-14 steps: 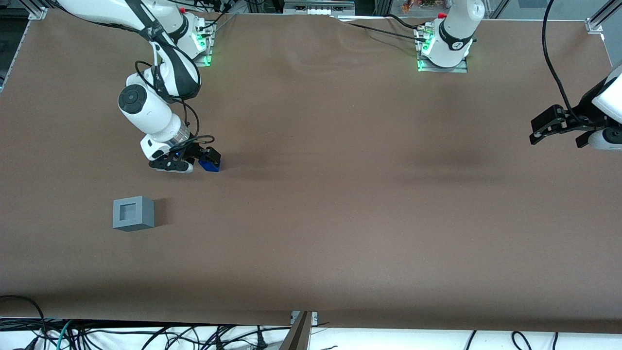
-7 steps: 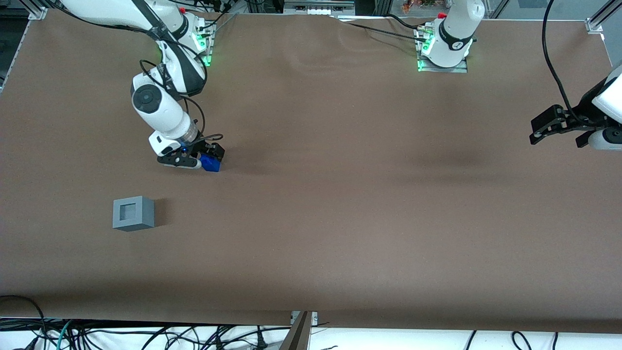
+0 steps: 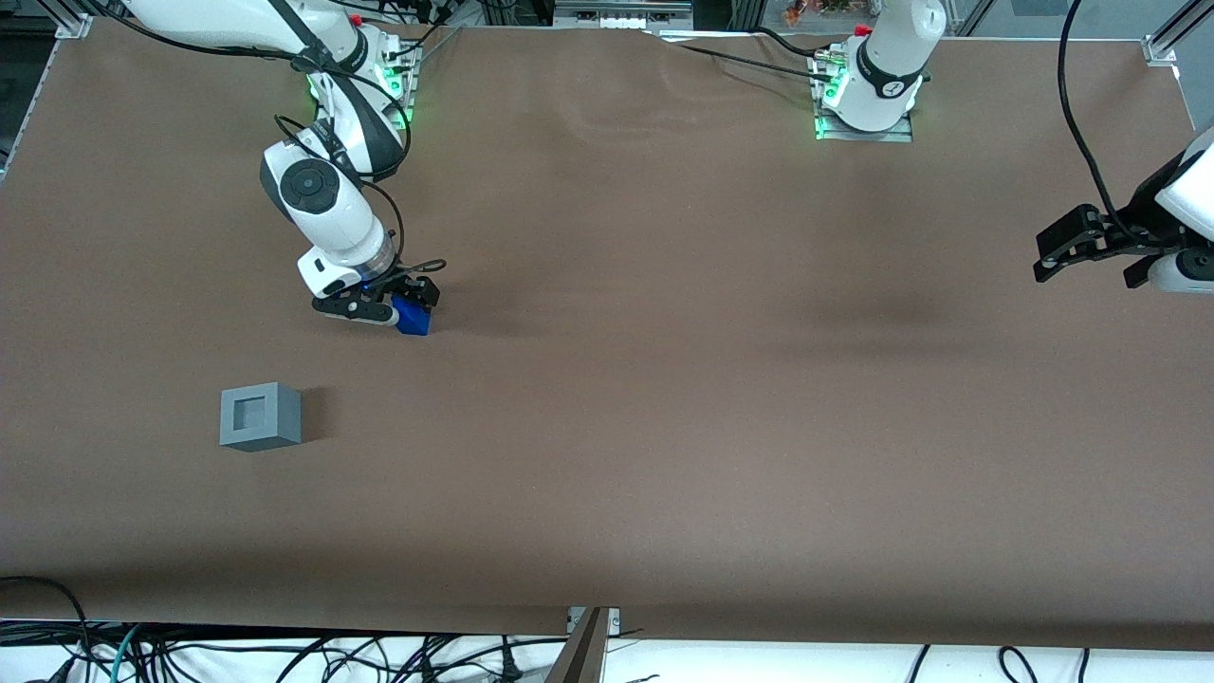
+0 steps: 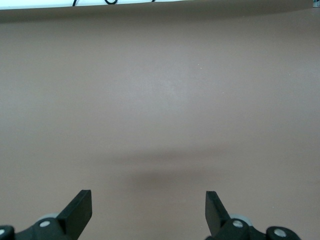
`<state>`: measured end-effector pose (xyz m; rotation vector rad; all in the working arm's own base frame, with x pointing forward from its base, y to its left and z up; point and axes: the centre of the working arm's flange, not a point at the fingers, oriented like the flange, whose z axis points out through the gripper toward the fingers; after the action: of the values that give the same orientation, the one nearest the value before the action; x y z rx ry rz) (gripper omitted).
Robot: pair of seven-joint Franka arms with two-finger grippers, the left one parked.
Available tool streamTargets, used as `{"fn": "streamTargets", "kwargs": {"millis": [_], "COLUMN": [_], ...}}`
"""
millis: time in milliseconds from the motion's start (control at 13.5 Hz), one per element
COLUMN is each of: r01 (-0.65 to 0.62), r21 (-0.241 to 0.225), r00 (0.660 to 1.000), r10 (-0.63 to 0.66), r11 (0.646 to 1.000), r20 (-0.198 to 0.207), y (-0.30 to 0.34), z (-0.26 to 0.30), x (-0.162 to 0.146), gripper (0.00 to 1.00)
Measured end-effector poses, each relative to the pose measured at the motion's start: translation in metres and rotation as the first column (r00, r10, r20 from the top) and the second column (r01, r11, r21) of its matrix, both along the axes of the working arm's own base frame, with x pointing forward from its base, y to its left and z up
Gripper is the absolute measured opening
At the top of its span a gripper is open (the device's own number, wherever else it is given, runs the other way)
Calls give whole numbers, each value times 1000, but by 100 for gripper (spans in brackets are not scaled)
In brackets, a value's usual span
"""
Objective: Insert blue part into gray base with right arm
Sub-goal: 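Lift the blue part and carry it above the gray base's hole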
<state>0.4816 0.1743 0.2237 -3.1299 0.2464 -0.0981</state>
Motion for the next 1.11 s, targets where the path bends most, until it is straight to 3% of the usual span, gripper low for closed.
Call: {"fn": "streamTargets", "kwargs": {"millis": [74,221,443,591,960,1107], "r01": [1,3,6,10,-43,-133], "r21": [0,2,5,0,-78,-55], "r00": [1000,1000,1000,1000,999,990], "r10": [-1,-3,-6,-10,41,130], "r11": [1000,1000,1000,1000,996,990], "r20": [1,6,17,18,-25,-56], "y": [0,0,1,0,-14,-35], "z": [0,2,6,10,50,81], "x": [0,3,7,12,53,81], "gripper": [93,78,68,50,50,50]}}
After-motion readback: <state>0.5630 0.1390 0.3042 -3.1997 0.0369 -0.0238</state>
